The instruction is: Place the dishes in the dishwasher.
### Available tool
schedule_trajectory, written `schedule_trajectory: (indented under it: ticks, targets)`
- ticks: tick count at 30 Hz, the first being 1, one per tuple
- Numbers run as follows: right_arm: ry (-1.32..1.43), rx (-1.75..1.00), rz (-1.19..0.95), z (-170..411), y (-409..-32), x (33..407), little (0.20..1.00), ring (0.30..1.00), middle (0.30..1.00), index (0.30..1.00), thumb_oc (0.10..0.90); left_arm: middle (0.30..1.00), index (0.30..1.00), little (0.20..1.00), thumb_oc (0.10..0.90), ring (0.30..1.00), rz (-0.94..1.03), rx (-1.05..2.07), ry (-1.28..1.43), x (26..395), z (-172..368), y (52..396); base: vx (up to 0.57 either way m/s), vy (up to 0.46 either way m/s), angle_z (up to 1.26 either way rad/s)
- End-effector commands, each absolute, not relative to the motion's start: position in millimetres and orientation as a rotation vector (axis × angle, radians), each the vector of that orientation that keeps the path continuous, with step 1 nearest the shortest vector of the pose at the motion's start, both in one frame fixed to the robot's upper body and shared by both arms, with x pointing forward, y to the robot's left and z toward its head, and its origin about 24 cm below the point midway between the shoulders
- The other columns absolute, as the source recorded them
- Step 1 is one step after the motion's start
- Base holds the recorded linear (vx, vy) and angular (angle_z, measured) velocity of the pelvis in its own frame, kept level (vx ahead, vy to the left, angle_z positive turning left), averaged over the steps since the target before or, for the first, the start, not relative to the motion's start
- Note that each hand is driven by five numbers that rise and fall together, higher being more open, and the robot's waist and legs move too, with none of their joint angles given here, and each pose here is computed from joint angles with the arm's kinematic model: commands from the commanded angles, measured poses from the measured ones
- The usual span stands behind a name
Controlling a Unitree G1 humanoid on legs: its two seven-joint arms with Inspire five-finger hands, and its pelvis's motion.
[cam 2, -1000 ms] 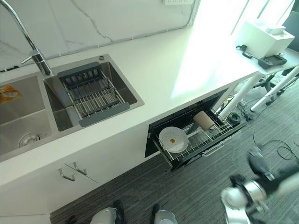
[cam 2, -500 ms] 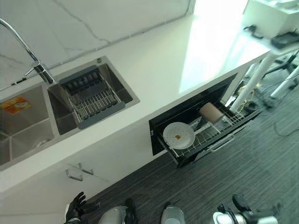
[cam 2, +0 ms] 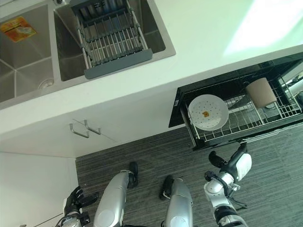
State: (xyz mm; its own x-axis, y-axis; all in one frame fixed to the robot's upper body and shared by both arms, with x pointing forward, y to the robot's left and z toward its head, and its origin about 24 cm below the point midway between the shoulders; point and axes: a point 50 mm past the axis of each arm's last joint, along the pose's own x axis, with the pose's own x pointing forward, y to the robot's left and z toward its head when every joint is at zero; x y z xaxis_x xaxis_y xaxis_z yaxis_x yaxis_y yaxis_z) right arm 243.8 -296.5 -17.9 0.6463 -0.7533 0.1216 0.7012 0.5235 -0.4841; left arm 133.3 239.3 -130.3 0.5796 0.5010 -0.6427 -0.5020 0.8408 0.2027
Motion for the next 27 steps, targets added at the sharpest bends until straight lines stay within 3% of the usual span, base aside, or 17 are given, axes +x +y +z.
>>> schedule_trajectory:
  ticks: [1,15,17,21,27]
  targets:
    - [-0.218,-0.609,-0.86,45,-320,265,0.9,0.9,0.9,0.9,0.8,0.9,0.9,0.9,0.8,0.9,0.589,0.1,0.686,126,-120,261,0.02,0.003,0.1]
    - [-0.582,-0.719,-0.848,164,-344,302,0.9,0.9,0.9,0.9,0.8,0.9,0.9,0.9,0.8,0.9,0.569,0.131,0.688,125,-114,280,0.03,-0.002,0.13]
    - [-0.624,-0.75,-0.839,183,-343,309,0.9,0.9,0.9,0.9,0.8,0.9,0.9,0.9,0.8,0.9,0.675,-0.019,0.715,117,-118,287,0.01,-0.004,0.15]
    - [-0.704,-0.79,-0.831,223,-338,321,0.9,0.9,0.9,0.9,0.8,0.9,0.9,0.9,0.8,0.9,0.571,0.156,0.614,130,-103,291,-0.01,-0.032,0.15]
    - [-0.776,-0.815,-0.799,273,-323,337,0.9,0.9,0.9,0.9,0.8,0.9,0.9,0.9,0.8,0.9,0.585,0.189,0.583,133,-92,306,0.0,-0.008,0.11]
